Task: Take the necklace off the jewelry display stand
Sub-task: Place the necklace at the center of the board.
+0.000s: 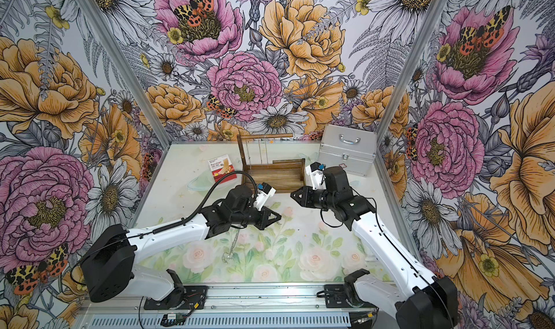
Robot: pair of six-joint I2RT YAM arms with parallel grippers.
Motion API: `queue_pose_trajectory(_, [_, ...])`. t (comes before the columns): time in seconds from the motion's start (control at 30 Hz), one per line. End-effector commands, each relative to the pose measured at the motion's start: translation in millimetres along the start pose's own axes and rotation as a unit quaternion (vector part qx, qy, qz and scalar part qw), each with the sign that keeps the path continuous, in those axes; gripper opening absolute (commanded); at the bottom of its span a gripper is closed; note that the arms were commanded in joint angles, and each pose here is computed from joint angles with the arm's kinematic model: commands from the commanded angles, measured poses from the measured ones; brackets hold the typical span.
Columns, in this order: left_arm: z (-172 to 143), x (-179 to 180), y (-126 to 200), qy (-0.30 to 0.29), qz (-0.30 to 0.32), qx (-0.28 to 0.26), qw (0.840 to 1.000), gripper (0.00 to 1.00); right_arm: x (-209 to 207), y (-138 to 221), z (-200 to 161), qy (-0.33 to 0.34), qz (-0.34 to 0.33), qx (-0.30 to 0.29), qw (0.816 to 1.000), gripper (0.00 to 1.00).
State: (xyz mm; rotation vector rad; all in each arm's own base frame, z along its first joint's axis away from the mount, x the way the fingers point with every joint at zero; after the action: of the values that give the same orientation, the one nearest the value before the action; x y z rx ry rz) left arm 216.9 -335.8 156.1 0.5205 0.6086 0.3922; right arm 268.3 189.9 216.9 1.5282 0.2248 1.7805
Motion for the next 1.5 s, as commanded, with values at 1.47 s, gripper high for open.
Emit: queue_pose_trajectory(1.47, [-32, 88, -15, 0.286, -0.020, 0.066, 0.956, 0.00, -70, -75, -21, -0.149, -0.108, 0.096, 0.978, 0.40])
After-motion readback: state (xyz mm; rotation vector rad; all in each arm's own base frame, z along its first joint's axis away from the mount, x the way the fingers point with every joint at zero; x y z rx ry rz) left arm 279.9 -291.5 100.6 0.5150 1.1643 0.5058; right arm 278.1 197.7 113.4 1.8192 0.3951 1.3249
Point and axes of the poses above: each gripper's point midway between its finger pads, its own y axis back along the fingers, its own x axis along the line the jaws close on, z = x × y, the point moved 1 cm from there along y, back along the fingers, and after that the axes turned 15 degrees about -y, right-handed, at the moved point
